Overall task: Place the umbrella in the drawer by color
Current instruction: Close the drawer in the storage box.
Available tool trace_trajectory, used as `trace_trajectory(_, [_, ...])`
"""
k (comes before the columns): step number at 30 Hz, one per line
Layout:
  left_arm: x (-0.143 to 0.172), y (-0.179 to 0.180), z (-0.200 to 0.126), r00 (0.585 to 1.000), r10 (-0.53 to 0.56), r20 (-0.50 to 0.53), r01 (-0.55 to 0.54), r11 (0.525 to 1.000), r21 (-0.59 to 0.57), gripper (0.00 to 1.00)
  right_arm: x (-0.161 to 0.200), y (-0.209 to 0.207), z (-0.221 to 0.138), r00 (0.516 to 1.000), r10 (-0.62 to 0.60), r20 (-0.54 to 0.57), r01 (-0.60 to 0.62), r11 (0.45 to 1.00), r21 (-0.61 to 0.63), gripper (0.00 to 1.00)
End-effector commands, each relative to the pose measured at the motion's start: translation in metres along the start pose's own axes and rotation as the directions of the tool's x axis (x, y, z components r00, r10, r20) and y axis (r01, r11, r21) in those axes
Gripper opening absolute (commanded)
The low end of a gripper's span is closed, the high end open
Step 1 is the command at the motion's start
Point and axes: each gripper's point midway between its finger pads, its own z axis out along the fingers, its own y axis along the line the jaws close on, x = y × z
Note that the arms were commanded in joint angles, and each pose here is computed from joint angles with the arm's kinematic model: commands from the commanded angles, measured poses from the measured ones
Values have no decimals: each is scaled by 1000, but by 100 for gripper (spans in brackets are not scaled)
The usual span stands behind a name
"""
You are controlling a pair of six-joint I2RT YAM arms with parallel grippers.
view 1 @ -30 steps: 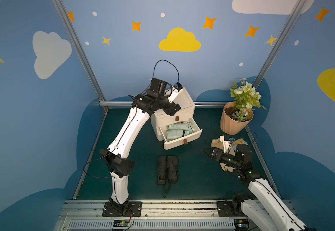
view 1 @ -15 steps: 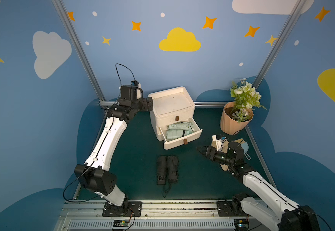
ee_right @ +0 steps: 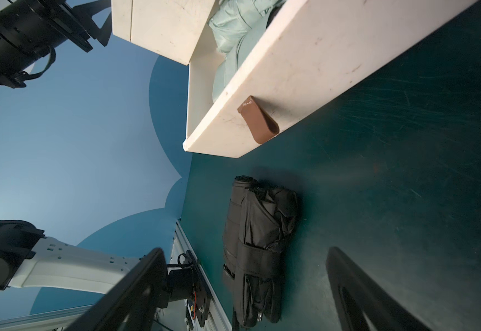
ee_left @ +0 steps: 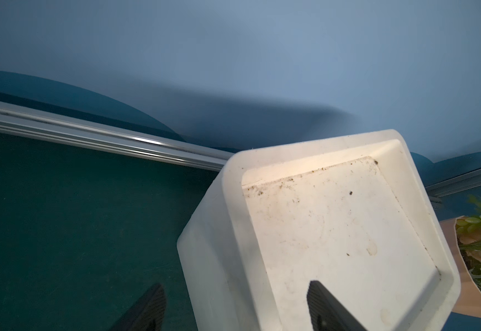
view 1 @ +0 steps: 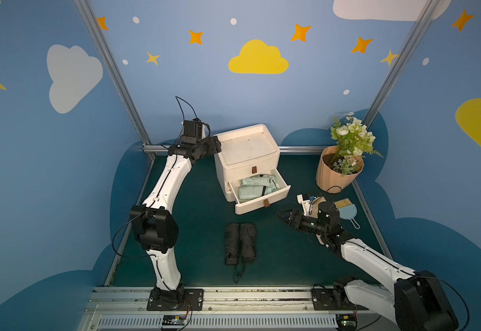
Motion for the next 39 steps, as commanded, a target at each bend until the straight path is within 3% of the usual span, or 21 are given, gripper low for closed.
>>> trace_trajectory(1, [-7, -14, 6, 1000, -15, -7, 15, 997, 74, 71, -13, 21, 7, 998, -60, 11, 61, 996, -71, 86])
trace_trajectory(20, [23, -18, 32, 995, 36, -96, -28, 996, 83, 29, -40, 9, 62, 994, -98, -47, 92, 990, -107, 67])
trace_trajectory(27, [30, -18, 32, 993, 42, -107, -34, 996, 82, 27, -53, 4, 79, 995, -90, -48, 85, 991, -105, 57])
trace_trajectory(34, [34, -24, 31, 991, 64, -114, -54, 995, 89, 26, -61, -3, 91, 996, -86, -27, 83, 991, -105, 41])
trace_trajectory(39, [34, -23, 31, 991, 69, -113, -60, 995, 86, 25, -70, 0, 96, 995, -96, -5, 95, 990, -108, 37])
